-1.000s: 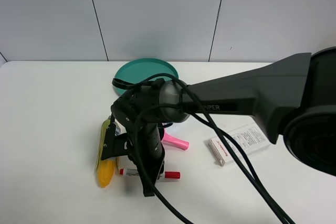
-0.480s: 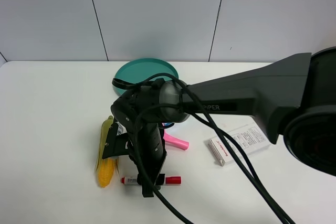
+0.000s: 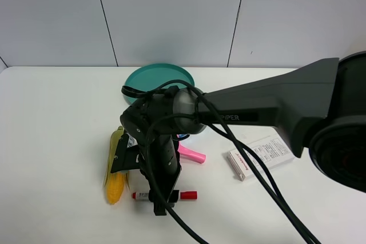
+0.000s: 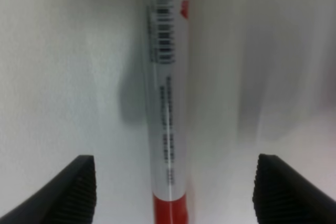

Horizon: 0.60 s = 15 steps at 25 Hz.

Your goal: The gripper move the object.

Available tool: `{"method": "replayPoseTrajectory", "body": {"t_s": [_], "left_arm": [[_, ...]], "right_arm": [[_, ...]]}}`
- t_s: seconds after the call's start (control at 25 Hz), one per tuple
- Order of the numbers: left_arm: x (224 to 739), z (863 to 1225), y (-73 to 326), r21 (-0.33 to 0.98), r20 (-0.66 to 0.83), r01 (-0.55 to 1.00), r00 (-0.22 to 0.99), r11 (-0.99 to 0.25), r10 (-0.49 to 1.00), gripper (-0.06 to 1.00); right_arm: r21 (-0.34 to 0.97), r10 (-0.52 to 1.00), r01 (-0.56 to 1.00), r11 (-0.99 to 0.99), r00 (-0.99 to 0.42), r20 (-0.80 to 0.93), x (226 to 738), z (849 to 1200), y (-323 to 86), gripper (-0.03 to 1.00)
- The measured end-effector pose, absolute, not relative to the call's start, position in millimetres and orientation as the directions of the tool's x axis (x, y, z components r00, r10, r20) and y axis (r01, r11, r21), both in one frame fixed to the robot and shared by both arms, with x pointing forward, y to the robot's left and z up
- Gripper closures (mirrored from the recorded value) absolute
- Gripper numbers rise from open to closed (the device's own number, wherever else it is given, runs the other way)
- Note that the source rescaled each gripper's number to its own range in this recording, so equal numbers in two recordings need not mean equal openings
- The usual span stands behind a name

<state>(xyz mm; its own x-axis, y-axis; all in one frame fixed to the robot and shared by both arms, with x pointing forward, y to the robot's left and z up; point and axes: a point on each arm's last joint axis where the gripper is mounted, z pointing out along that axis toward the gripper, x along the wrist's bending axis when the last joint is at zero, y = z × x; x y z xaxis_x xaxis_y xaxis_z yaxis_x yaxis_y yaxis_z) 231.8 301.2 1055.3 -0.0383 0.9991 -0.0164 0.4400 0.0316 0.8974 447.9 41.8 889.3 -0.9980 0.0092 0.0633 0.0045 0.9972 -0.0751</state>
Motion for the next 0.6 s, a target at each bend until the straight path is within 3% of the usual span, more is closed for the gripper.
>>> {"method": "replayPoseTrajectory", "body": {"t_s": [0.12, 0.36, 0.6], "left_arm": [[231.8, 1055.3, 301.2, 0.897, -0.016, 0.44, -0.038, 0.032, 0.999, -0.06], [231.8, 1055.3, 301.2, 0.897, -0.016, 0.44, -0.038, 0.032, 0.999, -0.06], [231.8, 1055.3, 301.2, 0.897, -0.016, 0.44, -0.038, 0.032, 0.999, -0.06]], "right_arm": [[-0.071, 0.053, 0.049, 0.996, -0.997, 0.056, 447.9, 892.6, 41.8, 0.35], [0.051, 0.187, 0.186, 0.981, -0.982, -0.015, 447.9, 944.5, 40.0, 0.03], [0.204, 0.261, 0.237, 0.95, -0.96, -0.1, 445.1, 1007.1, 28.8, -0.03]]}}
